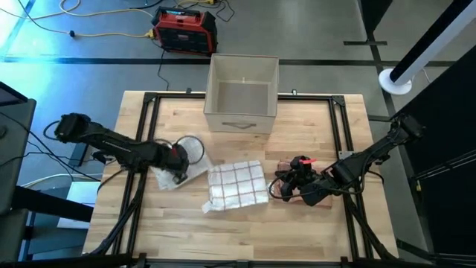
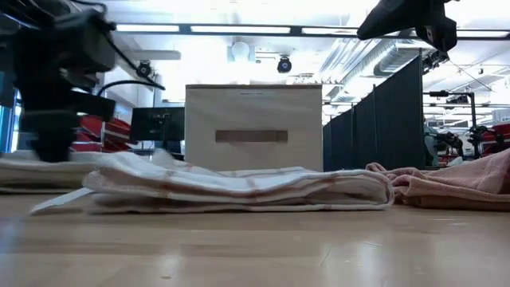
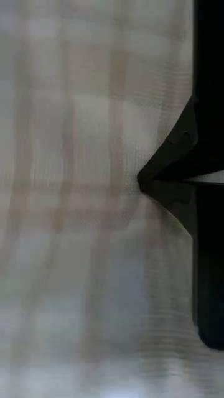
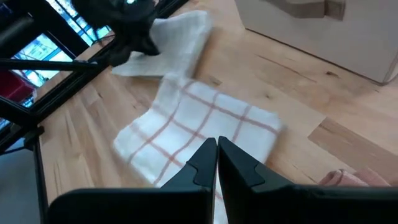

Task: Fold towel
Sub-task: Move the folded towels to the center of the table

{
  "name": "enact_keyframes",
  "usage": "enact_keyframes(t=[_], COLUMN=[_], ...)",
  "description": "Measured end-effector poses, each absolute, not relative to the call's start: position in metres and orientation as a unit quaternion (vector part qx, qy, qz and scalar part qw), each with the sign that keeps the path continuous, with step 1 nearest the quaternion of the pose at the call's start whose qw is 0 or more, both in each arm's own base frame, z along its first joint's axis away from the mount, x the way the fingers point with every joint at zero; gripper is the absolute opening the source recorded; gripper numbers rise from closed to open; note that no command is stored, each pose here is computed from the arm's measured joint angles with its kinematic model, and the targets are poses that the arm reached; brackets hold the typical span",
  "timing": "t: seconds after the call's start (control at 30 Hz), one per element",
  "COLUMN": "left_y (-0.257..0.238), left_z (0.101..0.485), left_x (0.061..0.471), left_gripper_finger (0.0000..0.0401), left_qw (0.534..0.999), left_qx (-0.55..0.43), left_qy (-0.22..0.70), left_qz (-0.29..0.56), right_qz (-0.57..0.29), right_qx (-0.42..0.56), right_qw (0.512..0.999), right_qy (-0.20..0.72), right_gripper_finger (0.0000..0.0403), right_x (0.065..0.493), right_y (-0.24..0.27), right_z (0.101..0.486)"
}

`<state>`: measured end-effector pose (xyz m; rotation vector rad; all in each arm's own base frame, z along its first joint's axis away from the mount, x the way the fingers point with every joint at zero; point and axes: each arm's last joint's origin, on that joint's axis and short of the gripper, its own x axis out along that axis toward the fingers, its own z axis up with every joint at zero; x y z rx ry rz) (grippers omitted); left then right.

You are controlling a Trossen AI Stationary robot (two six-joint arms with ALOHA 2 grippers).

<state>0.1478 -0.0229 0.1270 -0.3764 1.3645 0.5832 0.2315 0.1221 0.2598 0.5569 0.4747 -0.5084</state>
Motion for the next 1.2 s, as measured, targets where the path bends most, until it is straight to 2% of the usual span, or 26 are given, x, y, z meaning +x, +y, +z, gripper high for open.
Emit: enact_keyframes(t=[0.13,0.27,0.53,0.77,0.83,0.93,1.03,1.2], left_y=[-0.039,-0.049,-0.079,-0.077,-0.077,-0.08,-0.083,-0.091], left_z=[0.133,0.135,0.14,0.136,0.138,0.141,0.142,0.144], left_x=[0.143,0.144,0.171,0.16,0.159,0.161,0.163,0.168], left_gripper_finger=[0.0,0.0,0.0,0.0,0.0,0.0,0.0,0.0], left_qw=[0.706,0.713,0.808,0.778,0.78,0.786,0.794,0.812], left_qx=[-0.133,-0.134,-0.158,-0.116,-0.106,-0.082,-0.079,-0.086], left_qy=[0.661,0.663,0.567,0.616,0.616,0.613,0.603,0.576], left_qz=[0.216,0.183,0.029,0.038,0.024,0.001,-0.012,-0.037], right_qz=[-0.245,-0.243,-0.21,-0.138,-0.116,-0.134,-0.136,-0.091], right_qx=[0.269,0.262,0.258,0.302,0.308,0.291,0.283,0.281], right_qw=[0.903,0.905,0.908,0.894,0.881,0.861,0.854,0.845], right_qy=[0.229,0.231,0.253,0.3,0.341,0.394,0.415,0.446], right_gripper_finger=[0.0,0.0,0.0,0.0,0.0,0.0,0.0,0.0], right_x=[0.232,0.232,0.233,0.243,0.253,0.27,0.289,0.318], right_y=[0.122,0.122,0.125,0.128,0.129,0.128,0.126,0.117], right_z=[0.26,0.26,0.26,0.257,0.244,0.212,0.185,0.145])
